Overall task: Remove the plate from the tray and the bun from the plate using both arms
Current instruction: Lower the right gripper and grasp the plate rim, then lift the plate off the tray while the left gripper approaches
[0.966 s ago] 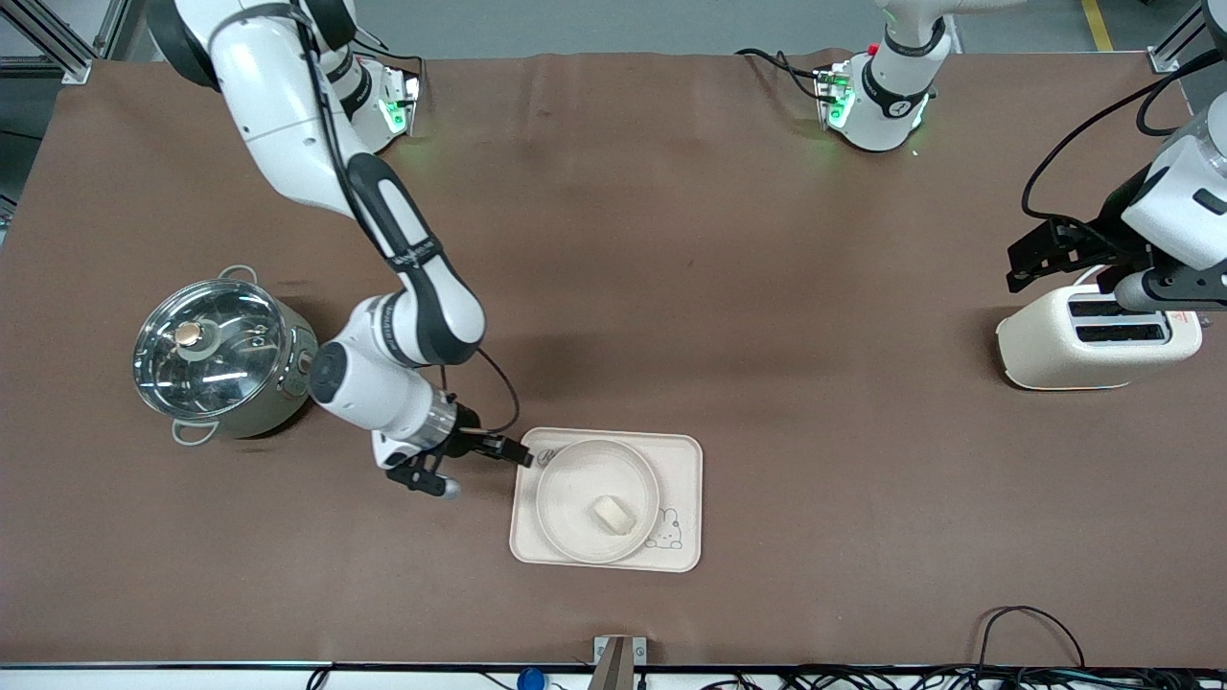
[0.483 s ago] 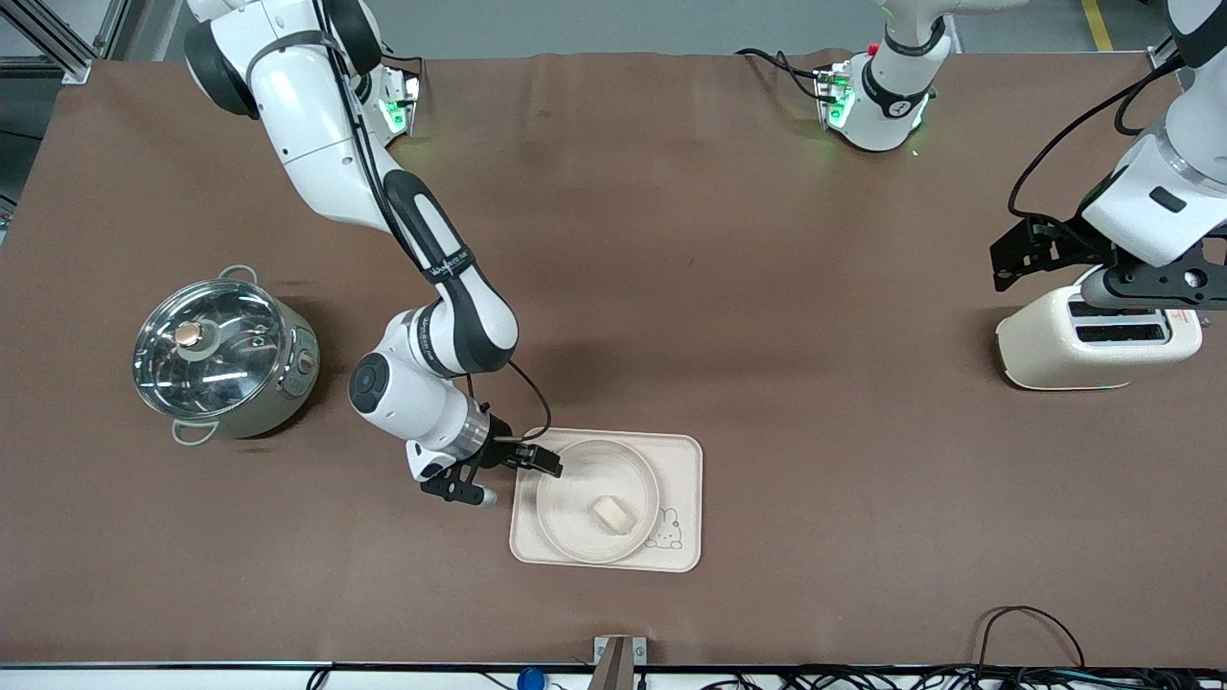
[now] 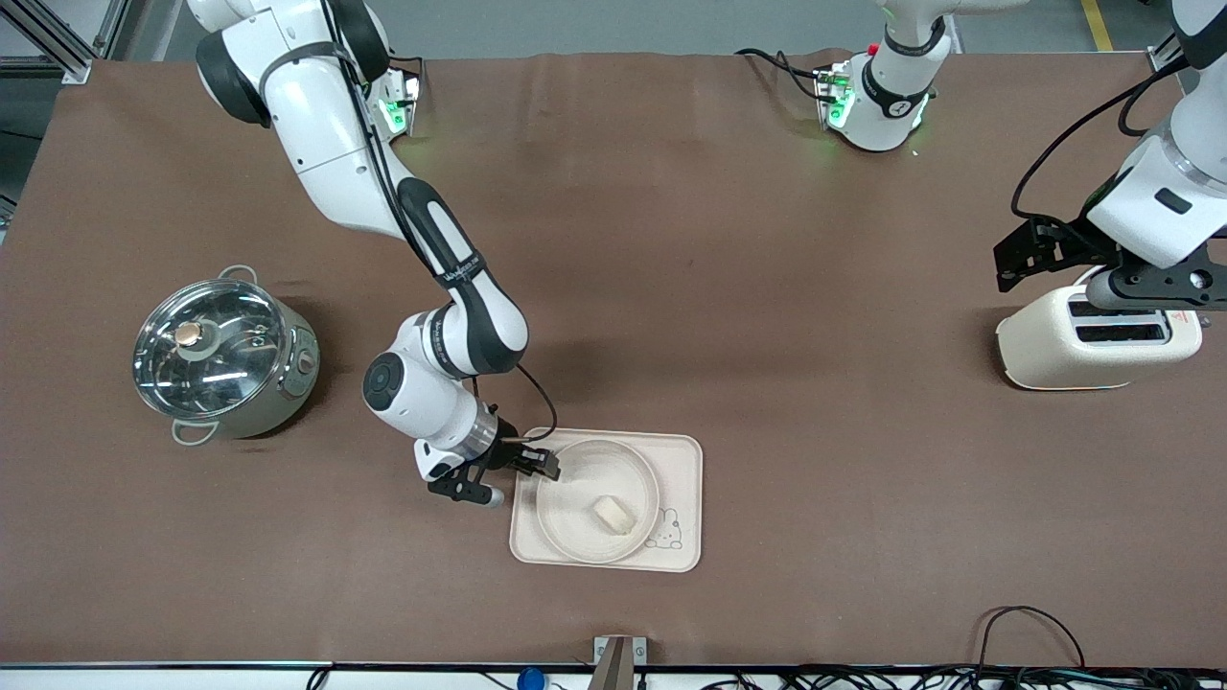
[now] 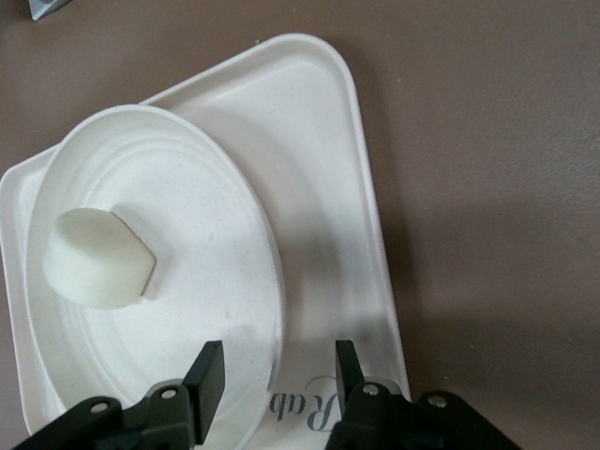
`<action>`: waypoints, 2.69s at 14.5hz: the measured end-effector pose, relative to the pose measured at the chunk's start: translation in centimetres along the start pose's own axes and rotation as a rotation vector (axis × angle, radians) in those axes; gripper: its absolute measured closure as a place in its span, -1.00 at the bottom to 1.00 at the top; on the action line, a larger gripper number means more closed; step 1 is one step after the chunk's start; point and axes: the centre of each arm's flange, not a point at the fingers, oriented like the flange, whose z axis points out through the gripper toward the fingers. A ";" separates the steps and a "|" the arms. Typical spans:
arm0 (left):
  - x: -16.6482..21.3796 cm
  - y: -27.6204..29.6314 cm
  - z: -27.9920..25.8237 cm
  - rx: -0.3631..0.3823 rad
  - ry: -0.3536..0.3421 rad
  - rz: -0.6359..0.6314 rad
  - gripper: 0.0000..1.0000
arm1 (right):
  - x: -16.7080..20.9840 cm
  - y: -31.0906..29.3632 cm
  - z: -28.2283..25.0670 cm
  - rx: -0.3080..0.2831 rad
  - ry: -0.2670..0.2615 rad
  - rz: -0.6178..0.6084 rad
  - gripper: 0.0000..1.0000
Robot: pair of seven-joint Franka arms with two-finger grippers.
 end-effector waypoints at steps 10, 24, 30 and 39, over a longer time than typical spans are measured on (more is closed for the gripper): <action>0.0 0.1 0.0 0.000 0.000 0.002 -1.00 | 0.1 0.3 0.5 -0.003 0.008 -0.014 0.91; 2.2 4.3 7.3 -0.005 -0.127 0.057 -1.00 | -4.4 1.2 -3.3 -0.033 -0.064 -0.096 0.91; 1.4 12.8 9.5 0.004 -0.150 -0.062 -1.00 | -13.4 1.9 -5.2 -0.068 -0.129 -0.140 0.91; 0.0 26.2 20.6 -0.018 -0.096 -0.373 -1.00 | -19.4 3.4 -3.4 -0.098 -0.148 -0.115 0.28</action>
